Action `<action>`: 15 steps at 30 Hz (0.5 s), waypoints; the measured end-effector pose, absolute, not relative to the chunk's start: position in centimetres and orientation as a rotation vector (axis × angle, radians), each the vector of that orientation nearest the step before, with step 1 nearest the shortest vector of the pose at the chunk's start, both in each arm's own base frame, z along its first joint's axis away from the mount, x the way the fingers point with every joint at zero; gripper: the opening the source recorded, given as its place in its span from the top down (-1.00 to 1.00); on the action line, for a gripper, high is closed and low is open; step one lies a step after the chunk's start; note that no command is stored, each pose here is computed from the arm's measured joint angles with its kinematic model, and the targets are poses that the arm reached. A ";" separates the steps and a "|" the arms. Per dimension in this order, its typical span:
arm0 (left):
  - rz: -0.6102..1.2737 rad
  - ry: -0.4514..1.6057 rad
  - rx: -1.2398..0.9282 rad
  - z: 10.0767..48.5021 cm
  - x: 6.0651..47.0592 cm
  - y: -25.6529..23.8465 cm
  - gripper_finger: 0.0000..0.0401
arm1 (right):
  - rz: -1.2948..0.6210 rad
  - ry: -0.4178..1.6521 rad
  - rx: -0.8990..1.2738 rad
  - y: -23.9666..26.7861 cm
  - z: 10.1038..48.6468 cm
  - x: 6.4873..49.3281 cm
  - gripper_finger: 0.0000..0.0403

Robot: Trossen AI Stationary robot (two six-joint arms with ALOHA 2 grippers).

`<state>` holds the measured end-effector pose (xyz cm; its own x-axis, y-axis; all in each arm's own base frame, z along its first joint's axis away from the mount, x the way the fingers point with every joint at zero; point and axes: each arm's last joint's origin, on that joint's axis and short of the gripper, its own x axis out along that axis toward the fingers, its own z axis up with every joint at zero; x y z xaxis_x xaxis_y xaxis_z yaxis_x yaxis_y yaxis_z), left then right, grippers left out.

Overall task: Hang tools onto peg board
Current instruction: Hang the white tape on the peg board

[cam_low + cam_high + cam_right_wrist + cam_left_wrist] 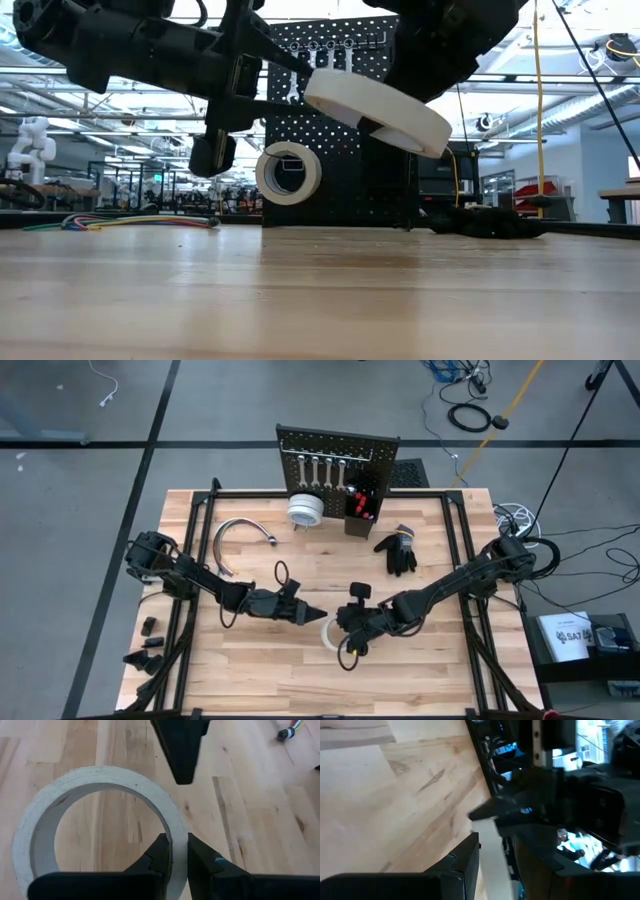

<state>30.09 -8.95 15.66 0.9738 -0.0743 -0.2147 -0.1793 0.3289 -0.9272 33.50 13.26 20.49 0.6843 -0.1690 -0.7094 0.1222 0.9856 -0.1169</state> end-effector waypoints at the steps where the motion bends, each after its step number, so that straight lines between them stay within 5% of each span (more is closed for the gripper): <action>1: 0.062 0.235 -1.239 15.7 30.1 -9.0 0.39 | -0.166 0.802 -0.064 13.1 20.5 33.5 0.83; 15: 0.059 0.255 -1.230 15.6 30.1 -9.0 0.39 | -0.192 0.803 -0.067 12.0 20.5 34.0 0.83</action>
<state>30.06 -8.98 15.57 0.9701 -0.0922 -0.2247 -0.1820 0.3369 -0.9238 33.96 12.04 20.49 0.6778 -0.1963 -0.7085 0.1458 0.9804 -0.1322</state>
